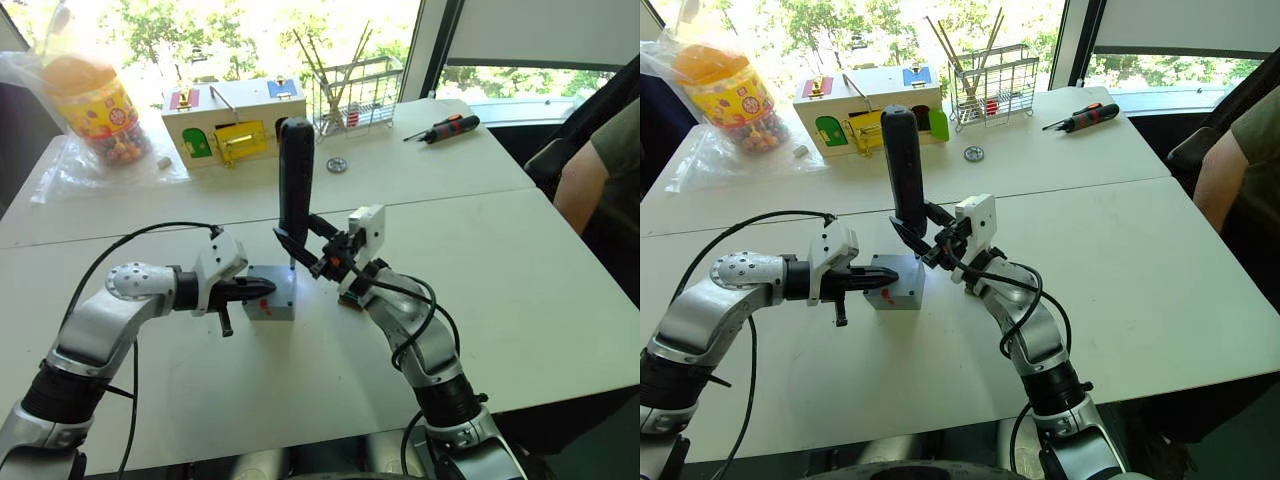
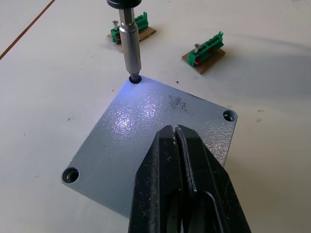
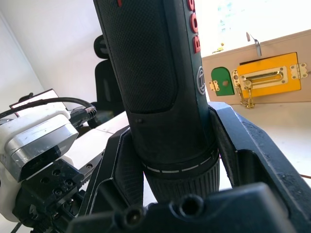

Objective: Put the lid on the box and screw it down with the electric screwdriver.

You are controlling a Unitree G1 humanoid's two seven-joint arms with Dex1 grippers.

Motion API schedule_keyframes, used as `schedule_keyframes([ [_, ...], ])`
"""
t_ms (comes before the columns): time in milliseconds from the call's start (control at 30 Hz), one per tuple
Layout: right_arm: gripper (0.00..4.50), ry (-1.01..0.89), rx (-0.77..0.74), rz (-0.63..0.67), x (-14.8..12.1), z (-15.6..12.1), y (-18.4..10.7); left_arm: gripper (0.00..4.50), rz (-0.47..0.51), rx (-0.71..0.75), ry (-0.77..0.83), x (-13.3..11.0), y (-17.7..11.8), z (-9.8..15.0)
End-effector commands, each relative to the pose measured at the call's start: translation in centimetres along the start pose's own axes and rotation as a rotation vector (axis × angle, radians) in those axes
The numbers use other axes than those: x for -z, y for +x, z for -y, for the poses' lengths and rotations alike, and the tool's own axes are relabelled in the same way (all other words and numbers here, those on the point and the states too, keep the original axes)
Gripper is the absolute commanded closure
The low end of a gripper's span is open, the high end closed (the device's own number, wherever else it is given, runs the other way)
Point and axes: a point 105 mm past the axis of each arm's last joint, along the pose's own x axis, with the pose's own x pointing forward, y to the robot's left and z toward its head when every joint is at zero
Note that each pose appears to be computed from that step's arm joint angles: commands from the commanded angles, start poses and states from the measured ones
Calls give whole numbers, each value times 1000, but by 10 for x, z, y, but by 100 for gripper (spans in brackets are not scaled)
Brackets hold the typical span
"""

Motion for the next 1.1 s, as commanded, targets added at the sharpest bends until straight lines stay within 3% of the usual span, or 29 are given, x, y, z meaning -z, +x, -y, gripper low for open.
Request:
schedule_keyframes([
  [33,274,36,-37,-159,42,-14,-4,450,-38,2,-11,8,2,1],
  [400,274,43,-13,-157,43,-9,-6,450,-40,5,-7,8,5,-1],
  [767,274,34,-6,-103,25,-7,-2,450,-35,7,-8,10,7,1],
  [867,274,27,10,-31,-2,-1,2,450,-35,8,-9,11,7,1],
  [1100,274,34,74,185,-116,27,0,450,-35,-3,-15,16,6,-1],
])
